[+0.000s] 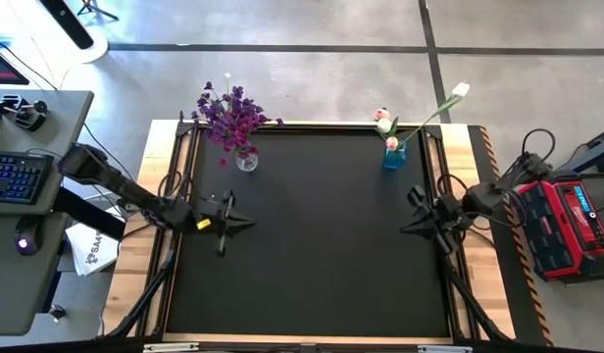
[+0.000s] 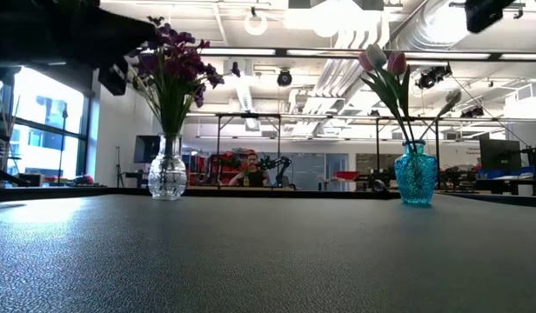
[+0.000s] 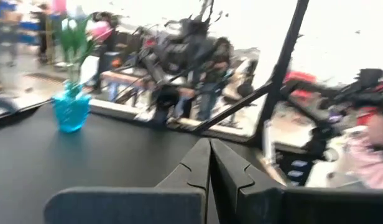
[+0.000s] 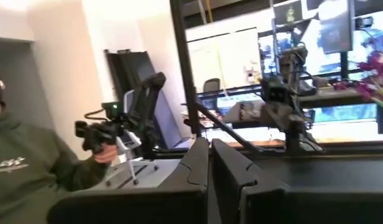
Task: Sort flowers into vase by color
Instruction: Return to Home Position
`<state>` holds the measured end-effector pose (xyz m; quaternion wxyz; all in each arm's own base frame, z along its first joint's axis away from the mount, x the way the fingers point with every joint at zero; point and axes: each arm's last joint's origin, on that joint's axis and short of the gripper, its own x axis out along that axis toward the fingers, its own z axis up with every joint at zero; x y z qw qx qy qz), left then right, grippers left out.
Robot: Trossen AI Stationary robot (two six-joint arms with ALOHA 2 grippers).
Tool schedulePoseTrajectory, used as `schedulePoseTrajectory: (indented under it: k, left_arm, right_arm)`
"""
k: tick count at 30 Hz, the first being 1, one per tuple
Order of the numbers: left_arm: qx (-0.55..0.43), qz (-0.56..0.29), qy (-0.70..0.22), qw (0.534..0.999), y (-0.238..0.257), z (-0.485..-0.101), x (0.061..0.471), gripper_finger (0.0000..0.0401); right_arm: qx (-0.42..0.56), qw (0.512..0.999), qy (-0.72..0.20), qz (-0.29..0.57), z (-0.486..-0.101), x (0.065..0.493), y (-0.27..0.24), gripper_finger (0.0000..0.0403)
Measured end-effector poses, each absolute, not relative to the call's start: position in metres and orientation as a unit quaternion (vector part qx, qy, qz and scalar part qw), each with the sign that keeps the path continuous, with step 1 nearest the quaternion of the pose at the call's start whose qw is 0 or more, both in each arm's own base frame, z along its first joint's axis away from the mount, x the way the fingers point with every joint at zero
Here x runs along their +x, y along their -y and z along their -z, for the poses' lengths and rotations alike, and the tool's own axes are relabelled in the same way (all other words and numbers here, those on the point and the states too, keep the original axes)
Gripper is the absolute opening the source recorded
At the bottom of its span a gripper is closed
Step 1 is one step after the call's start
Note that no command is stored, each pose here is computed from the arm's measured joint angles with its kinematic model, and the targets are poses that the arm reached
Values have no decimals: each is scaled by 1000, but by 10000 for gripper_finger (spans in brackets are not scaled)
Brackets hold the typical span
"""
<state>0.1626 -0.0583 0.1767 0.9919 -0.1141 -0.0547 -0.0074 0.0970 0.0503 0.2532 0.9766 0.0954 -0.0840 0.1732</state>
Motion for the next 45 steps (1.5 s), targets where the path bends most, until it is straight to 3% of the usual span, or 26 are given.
schedulePoseTrajectory:
  k: [5, 14, 22, 31, 39, 45]
  left_arm:
    - [-112, 54, 93, 988, 53, -191, 157, 0]
    - [-99, 14, 73, 992, 26, -195, 149, 0]
    - [-111, 57, 79, 989, 13, -202, 137, 0]
    - [-116, 67, 90, 987, 4, -207, 123, 0]
    - [-126, 66, 107, 984, -4, -211, 110, 0]
    - [-115, 80, 119, 983, -7, -214, 104, 0]
  right_arm:
    - [111, 977, 85, -159, -233, 94, -44, 0]
    - [113, 979, 83, -150, -222, 77, -29, 0]
    - [96, 985, 69, -129, -207, 83, -28, 0]
    - [68, 982, 121, -127, -191, 89, -29, 0]
    - [59, 994, 86, -43, -183, 95, -13, 0]
    - [77, 994, 67, -49, -180, 96, -5, 0]
